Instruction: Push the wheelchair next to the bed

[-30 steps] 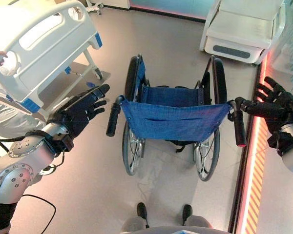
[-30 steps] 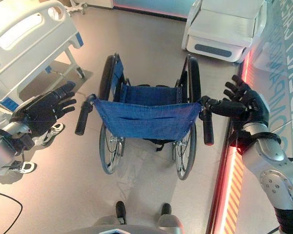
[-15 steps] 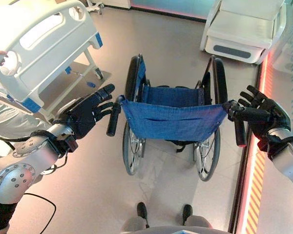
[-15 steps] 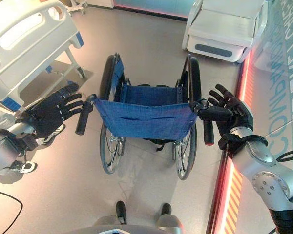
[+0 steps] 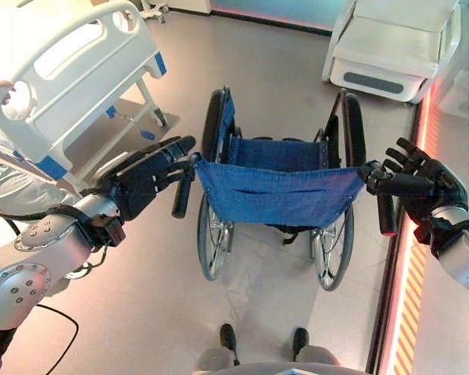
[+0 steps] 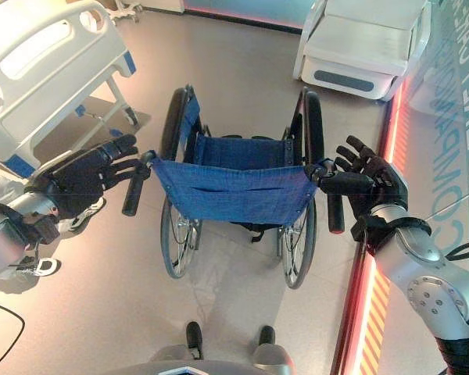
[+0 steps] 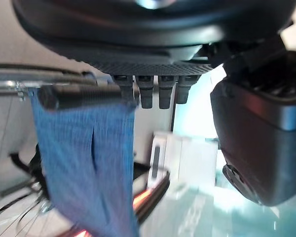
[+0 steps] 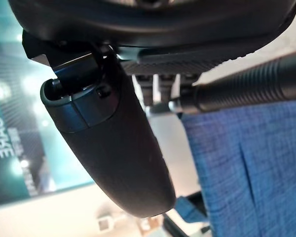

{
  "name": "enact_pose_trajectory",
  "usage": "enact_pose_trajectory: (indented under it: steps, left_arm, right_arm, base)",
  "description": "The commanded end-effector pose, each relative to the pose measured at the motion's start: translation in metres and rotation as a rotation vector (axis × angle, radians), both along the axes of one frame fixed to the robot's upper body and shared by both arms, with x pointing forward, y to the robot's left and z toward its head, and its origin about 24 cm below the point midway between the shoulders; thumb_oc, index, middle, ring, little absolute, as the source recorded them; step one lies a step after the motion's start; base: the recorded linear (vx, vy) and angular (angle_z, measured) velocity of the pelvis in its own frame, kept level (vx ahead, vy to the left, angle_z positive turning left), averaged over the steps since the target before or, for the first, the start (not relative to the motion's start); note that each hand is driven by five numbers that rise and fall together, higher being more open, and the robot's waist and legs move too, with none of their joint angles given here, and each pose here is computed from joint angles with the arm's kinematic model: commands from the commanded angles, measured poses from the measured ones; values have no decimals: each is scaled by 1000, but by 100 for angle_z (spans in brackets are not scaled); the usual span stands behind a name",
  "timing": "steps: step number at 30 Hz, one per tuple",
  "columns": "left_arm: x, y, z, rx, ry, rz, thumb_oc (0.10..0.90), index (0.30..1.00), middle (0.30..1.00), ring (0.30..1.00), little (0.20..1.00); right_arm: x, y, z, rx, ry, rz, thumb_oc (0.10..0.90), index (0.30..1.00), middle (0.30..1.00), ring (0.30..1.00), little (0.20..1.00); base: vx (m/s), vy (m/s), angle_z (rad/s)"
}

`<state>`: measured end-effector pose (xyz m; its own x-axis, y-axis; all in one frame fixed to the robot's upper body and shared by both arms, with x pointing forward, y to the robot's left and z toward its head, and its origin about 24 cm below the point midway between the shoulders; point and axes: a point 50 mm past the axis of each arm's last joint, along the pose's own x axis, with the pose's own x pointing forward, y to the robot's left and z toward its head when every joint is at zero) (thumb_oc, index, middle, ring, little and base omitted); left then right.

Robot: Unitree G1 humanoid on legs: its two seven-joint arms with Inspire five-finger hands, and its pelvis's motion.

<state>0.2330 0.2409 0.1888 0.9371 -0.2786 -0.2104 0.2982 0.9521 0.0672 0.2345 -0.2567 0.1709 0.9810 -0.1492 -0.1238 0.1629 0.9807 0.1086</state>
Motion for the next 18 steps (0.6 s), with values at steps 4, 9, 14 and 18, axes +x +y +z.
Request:
enact_pose_trajectory:
  steps: [4,9,14,18]
  left_arm:
    - [-3,10,44,243,-185,-75,800,900,900,900,900]
    - [-3,16,48,356,-175,-91,800,900,900,900,900]
    - [-6,27,57,542,-186,-88,800,900,900,900,900]
    - [-10,31,60,569,-178,-91,800,900,900,900,900]
  right_arm:
    - [-8,4,58,-62,-232,32,800,900,900,900,900]
    - [-9,2,61,-71,-228,27,800,900,900,900,900]
    - [-12,-3,63,-60,-222,27,800,900,900,900,900]
    - [-14,-5,63,-55,-213,24,800,900,900,900,900]
  base:
    - [0,0,0]
    - [3,1,1]
    - [2,2,2]
    - [1,-1,1]
